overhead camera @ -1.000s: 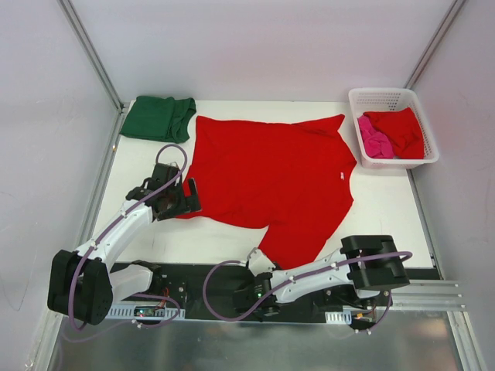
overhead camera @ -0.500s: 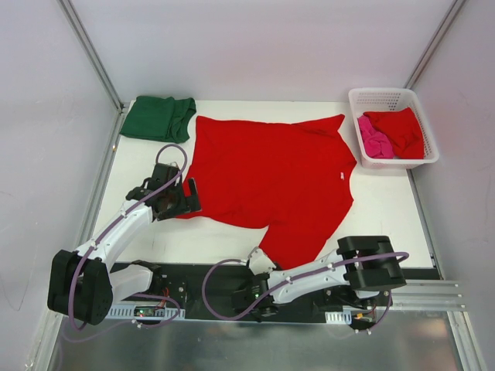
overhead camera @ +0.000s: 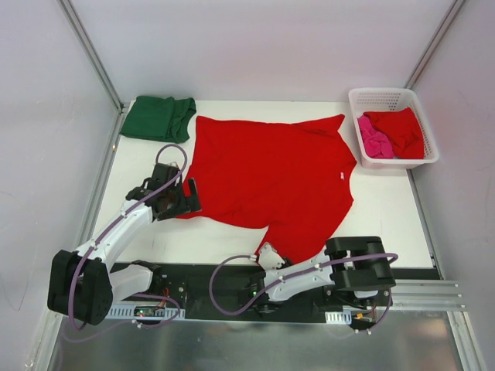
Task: Fold and stack the t-shirts
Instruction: Fold the tshirt
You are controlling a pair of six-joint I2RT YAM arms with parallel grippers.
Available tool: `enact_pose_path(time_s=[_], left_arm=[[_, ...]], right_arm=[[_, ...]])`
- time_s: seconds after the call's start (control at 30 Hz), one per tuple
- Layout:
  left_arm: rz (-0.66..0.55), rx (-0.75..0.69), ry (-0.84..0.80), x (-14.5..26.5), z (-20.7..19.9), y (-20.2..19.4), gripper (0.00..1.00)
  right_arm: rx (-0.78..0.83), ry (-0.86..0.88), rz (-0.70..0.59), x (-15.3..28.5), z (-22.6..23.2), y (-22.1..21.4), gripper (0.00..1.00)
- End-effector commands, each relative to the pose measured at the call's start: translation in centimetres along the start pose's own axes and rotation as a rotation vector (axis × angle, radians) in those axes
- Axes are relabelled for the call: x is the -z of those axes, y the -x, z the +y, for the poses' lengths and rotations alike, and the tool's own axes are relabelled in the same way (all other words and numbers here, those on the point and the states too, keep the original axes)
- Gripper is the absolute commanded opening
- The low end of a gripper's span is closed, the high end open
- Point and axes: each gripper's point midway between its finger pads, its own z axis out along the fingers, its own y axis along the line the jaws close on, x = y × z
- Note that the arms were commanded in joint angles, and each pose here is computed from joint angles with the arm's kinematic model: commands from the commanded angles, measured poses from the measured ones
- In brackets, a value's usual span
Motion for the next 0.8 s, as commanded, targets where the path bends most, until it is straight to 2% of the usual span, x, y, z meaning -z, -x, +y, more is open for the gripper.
enact_pose_path(time_s=[0.0,0.77], left_arm=[[-0.010,0.001,-0.015,0.3,-0.3,-0.1,0.99],[-0.014,-0.002,-0.023,0.4,-0.5,0.0,0.99]], right_arm=[[-0.020,-0.022,-0.002,-0.3,-0.2,-0.1,0.34],[-0.048,0.077,-0.113,1.7,0.4,2.5,0.34]])
